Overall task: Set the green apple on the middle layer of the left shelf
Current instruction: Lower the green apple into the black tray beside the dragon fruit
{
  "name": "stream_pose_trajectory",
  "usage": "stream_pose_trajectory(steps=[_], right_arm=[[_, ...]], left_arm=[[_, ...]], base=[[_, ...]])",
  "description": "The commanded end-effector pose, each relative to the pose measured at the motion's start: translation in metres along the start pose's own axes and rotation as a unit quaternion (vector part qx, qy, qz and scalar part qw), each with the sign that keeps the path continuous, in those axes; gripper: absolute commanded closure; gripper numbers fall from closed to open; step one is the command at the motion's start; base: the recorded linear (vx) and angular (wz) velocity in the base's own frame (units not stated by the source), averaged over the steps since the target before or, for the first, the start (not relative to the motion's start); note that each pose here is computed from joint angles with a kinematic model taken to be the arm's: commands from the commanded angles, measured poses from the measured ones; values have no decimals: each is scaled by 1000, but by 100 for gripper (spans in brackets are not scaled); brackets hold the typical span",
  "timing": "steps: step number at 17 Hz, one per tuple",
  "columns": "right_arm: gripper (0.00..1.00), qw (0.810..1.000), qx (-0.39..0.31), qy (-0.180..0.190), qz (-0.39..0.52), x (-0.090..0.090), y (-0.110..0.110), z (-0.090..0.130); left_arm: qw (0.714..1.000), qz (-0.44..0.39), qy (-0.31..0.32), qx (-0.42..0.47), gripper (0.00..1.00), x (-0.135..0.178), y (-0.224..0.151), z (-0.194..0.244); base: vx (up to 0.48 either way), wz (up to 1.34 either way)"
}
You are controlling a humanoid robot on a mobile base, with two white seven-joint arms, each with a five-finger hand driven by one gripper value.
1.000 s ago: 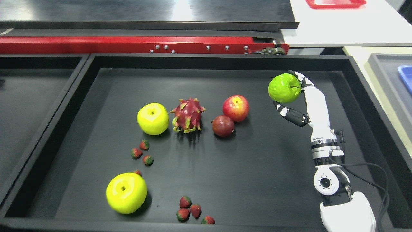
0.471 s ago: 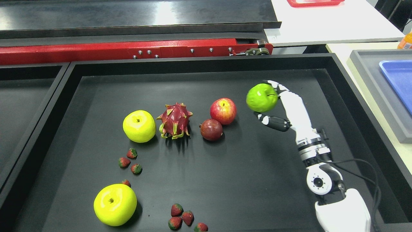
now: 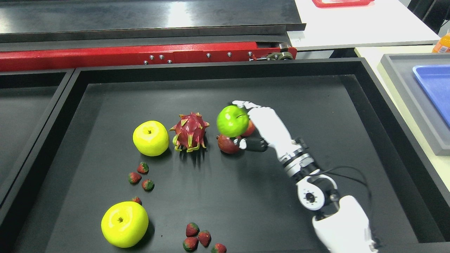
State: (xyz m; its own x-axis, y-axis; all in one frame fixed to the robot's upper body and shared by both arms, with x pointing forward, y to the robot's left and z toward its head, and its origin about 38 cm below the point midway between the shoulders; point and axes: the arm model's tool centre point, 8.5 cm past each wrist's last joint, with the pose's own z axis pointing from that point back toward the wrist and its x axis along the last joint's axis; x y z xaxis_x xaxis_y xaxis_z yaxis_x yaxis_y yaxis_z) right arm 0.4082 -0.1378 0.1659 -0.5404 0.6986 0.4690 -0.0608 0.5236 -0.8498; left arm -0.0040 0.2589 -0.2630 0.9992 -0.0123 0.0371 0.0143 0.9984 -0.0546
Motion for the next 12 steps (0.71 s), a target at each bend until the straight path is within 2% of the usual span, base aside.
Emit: stream_pose_trajectory(steps=[1, 2, 3, 4, 5, 6, 9, 11, 12], right_arm=[[99, 988, 123, -84, -35, 79, 101, -15], [96, 988, 122, -84, -38, 79, 100, -15], [82, 988, 122, -80, -42, 77, 101, -14], [30, 988, 124, -74, -53, 75, 105, -9], [0, 987, 126, -67, -74, 73, 108, -5], [0, 985, 122, -58, -111, 69, 107, -1], [0, 976, 73, -4, -205, 35, 86, 6], [0, 970, 15, 43, -239, -2, 62, 18], [0, 959, -21, 71, -273, -26, 47, 29]], left_arm=[[1000, -1, 0, 9, 0, 0, 11, 2], [1000, -1, -1, 9, 0, 0, 11, 2], [1000, -1, 0, 9, 0, 0, 11, 2], [1000, -1, 0, 9, 0, 0, 11, 2], [1000, -1, 0, 9, 0, 0, 11, 2], [1000, -1, 1, 9, 0, 0, 11, 2], [1000, -1, 0, 9, 0, 0, 11, 2], [1000, -1, 0, 9, 0, 0, 11, 2], [1000, -1, 0, 9, 0, 0, 11, 2]], base=[[0, 0], [0, 0], [8, -21], [8, -21], [0, 0], [0, 0], [0, 0], [0, 0], [11, -8]])
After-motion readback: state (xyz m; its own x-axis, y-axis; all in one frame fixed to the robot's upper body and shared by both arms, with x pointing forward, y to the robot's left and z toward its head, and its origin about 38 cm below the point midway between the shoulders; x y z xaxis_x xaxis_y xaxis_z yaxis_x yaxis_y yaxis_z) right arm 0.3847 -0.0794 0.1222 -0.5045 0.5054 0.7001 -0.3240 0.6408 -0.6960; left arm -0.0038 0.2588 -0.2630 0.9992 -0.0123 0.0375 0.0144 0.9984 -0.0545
